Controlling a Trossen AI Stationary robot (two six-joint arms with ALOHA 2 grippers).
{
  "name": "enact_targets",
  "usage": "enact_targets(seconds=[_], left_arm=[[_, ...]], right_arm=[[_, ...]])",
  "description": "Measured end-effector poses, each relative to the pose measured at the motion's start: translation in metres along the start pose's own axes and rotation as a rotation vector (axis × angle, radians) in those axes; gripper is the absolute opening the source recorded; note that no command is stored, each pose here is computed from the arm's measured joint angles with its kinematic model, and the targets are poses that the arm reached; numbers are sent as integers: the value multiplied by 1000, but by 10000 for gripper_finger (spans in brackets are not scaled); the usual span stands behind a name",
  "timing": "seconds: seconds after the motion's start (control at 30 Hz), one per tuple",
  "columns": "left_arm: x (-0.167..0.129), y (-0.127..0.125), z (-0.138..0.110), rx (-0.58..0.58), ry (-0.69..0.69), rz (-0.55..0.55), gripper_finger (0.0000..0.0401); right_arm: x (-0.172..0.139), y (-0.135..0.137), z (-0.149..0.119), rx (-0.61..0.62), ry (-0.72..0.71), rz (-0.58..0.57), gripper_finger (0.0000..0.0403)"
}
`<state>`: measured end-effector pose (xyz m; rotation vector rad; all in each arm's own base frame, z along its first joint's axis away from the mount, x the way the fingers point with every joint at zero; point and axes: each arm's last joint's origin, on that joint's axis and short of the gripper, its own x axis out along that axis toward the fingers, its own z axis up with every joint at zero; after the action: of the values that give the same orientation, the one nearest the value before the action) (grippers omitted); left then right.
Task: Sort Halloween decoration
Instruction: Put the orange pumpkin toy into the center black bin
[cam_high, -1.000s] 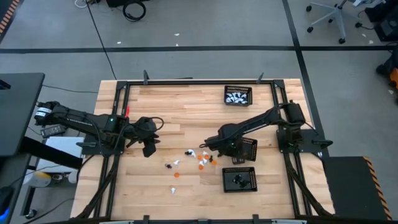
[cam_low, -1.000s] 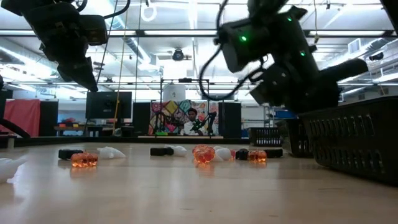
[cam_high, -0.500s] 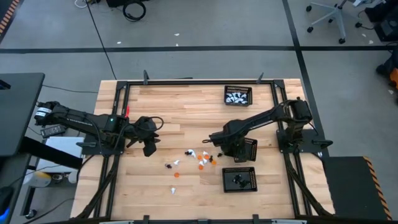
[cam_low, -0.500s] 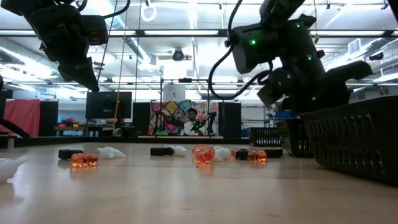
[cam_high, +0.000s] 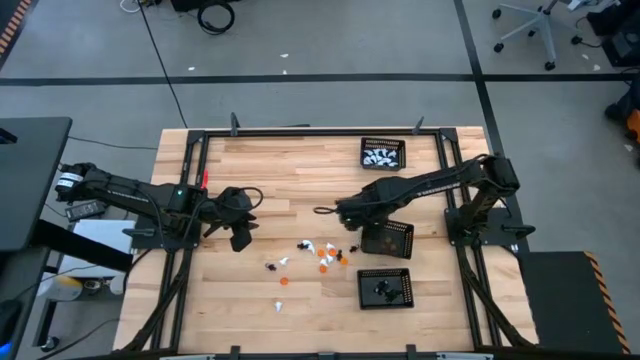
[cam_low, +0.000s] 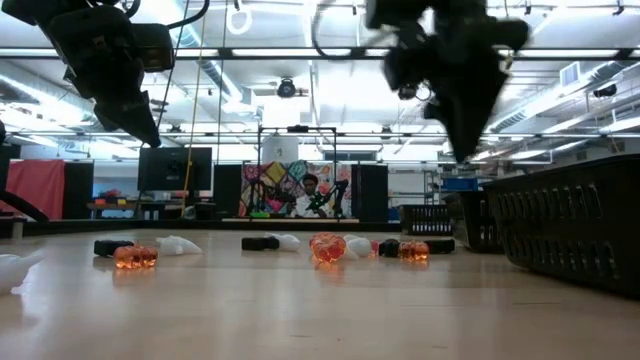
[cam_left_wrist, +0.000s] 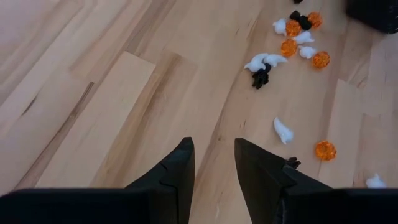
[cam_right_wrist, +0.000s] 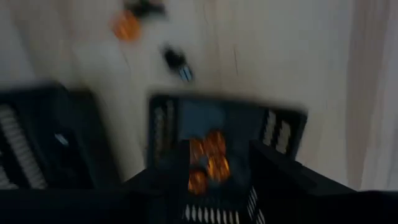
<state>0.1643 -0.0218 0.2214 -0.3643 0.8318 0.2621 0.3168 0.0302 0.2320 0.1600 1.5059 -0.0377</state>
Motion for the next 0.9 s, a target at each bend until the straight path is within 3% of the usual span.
enact_targets(seconds=[0.2,0.47,0.9], left_arm=[[0,-1,1,-2,-13,-8,124],[0,-1,1,3,-12,-7,124],[0,-1,1,-1,-11,-6,124]], right_arm=[[-10,12,41,-34,-141,31,167],[14,27,82,-163,-129,34,167],[47,39,103,-216,-173,82,167]])
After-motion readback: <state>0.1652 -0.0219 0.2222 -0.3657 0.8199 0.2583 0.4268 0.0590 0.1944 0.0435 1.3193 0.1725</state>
